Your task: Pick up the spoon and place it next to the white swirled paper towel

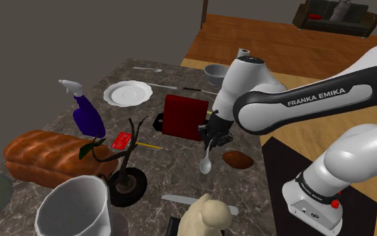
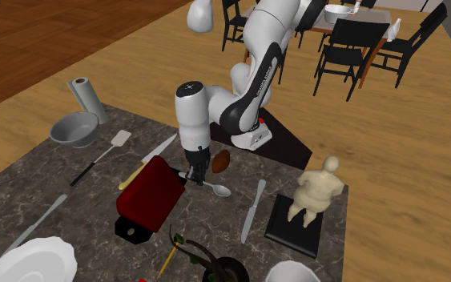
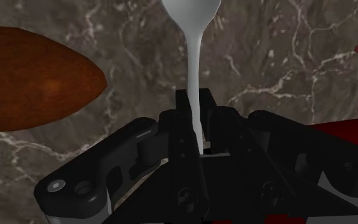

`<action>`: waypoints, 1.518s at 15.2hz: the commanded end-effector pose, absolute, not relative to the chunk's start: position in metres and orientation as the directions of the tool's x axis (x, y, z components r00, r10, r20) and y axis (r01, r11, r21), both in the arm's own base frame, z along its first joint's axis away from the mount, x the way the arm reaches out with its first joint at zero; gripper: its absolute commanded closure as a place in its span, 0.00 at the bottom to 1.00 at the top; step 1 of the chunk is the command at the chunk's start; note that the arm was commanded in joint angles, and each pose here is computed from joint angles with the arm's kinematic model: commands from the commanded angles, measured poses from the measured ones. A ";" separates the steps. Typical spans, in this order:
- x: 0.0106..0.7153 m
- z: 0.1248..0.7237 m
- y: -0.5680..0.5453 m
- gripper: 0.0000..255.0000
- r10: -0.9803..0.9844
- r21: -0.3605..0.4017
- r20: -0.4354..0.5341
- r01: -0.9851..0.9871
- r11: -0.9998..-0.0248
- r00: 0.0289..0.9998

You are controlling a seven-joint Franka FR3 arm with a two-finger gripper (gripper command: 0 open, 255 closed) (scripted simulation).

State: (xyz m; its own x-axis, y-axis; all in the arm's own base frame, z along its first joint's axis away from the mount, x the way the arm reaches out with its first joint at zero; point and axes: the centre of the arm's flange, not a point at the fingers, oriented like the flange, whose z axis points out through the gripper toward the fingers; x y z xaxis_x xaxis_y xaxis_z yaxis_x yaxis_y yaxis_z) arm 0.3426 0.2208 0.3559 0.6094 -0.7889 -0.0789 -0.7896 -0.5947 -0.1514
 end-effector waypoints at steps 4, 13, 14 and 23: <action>0.342 0.382 0.222 1.00 -0.789 -0.151 -0.079 -0.790 -0.595 0.609; 0.342 0.430 0.222 1.00 -0.789 -0.151 -0.079 -0.790 -0.595 0.609; 0.342 0.435 0.222 1.00 -0.789 -0.151 -0.079 -0.790 -0.595 0.609; 0.342 0.483 0.222 1.00 -0.789 -0.151 -0.079 -0.790 -0.595 0.609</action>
State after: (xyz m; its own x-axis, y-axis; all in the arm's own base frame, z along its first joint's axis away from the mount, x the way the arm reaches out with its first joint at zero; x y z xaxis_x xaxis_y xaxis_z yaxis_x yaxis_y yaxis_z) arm 0.3425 0.2216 0.4773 0.6095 -0.7888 -0.0790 -0.7895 -0.5949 -0.1514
